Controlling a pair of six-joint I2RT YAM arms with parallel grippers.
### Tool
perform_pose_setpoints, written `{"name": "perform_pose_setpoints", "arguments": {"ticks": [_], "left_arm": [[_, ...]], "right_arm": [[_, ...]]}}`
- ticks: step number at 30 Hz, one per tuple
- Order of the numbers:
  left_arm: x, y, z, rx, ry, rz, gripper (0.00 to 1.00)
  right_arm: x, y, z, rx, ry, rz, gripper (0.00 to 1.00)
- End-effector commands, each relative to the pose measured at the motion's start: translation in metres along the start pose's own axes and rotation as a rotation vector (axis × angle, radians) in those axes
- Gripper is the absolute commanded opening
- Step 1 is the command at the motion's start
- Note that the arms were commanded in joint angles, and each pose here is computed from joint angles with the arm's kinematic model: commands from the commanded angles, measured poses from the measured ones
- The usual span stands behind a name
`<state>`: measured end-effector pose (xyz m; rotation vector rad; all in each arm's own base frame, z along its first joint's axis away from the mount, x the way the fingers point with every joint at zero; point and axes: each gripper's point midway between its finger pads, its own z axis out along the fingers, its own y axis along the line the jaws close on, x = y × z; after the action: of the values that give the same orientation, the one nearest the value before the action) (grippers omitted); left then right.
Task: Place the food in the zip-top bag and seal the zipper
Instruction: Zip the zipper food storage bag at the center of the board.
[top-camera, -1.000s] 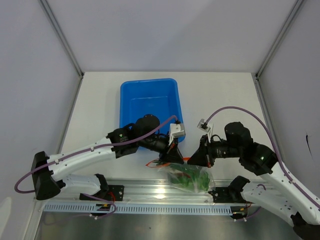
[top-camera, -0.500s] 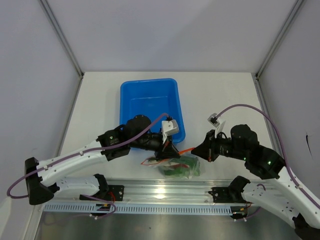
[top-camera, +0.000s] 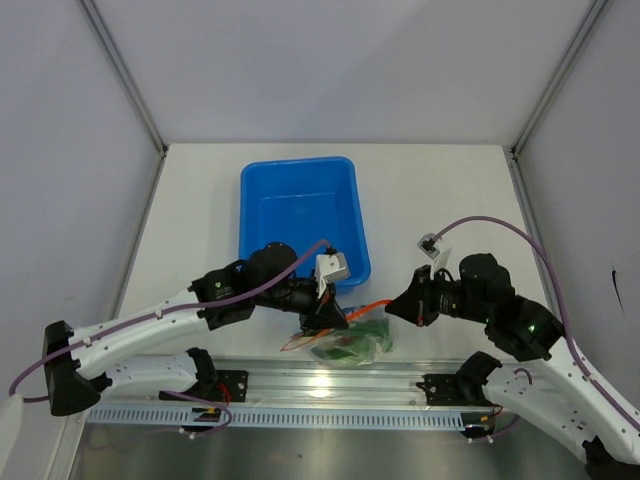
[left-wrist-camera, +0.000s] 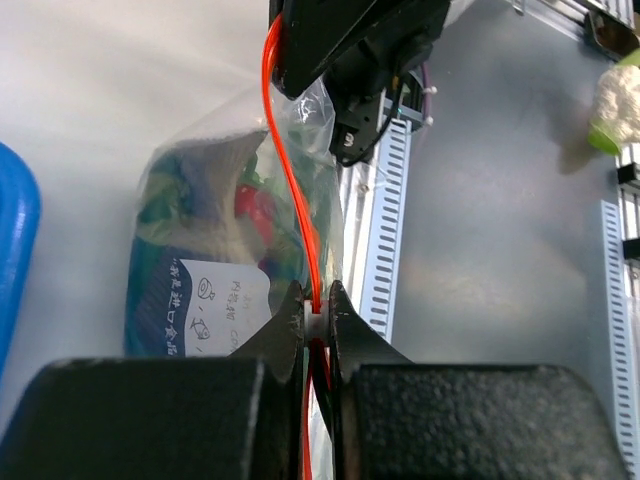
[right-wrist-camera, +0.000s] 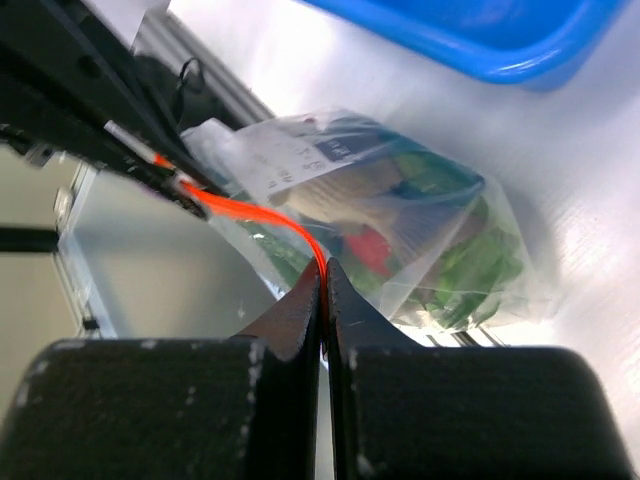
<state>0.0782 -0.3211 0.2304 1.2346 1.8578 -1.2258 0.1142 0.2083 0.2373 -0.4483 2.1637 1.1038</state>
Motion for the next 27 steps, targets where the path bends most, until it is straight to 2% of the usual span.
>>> {"name": "perform_pose_setpoints", "arguments": {"ticks": [1,2,4,5,6,8,10,16,21,23,25,27], "left_arm": [[0.001,-0.015,0.0,0.08,0.023,-0.021,0.01],[-0.001,-0.016,0.002,0.088,0.025,-0.02,0.01],[-0.007,-0.018,0.001,0.097,0.019,-0.004,0.01],[-0.007,-0.018,0.002,0.098,0.027,-0.001,0.01],[-0.006,-0.018,0.003,0.103,0.039,0.006,0.01],[-0.013,-0.023,0.001,0.125,0.042,0.018,0.01],[-0.018,-0.025,0.001,0.13,0.041,0.028,0.01],[-0.033,-0.027,0.002,0.138,0.033,0.048,0.0],[-0.041,-0.03,0.001,0.142,0.026,0.061,0.01],[-0.042,-0.03,0.002,0.148,0.022,0.063,0.01],[-0.041,-0.029,0.003,0.145,0.029,0.059,0.0],[-0.038,-0.025,0.004,0.122,0.038,0.051,0.01]], "right_arm": [[-0.006,0.028,-0.004,-0.145,0.014,-0.102,0.0],[-0.001,0.037,-0.006,-0.201,0.051,-0.123,0.0],[0.003,0.044,-0.009,-0.241,0.095,-0.168,0.29],[-0.001,0.05,-0.01,-0.258,0.107,-0.181,0.49],[-0.001,0.052,-0.01,-0.263,0.118,-0.196,0.53],[-0.002,0.055,-0.01,-0.273,0.143,-0.229,0.55],[-0.002,0.058,-0.007,-0.296,0.165,-0.24,0.54],[0.015,0.063,0.005,-0.37,0.282,-0.239,0.4],[0.02,0.062,0.006,-0.372,0.302,-0.241,0.34],[0.019,0.061,0.008,-0.361,0.295,-0.234,0.19],[0.018,0.06,0.011,-0.352,0.29,-0.228,0.0],[0.018,0.057,0.012,-0.322,0.28,-0.227,0.0]]}}
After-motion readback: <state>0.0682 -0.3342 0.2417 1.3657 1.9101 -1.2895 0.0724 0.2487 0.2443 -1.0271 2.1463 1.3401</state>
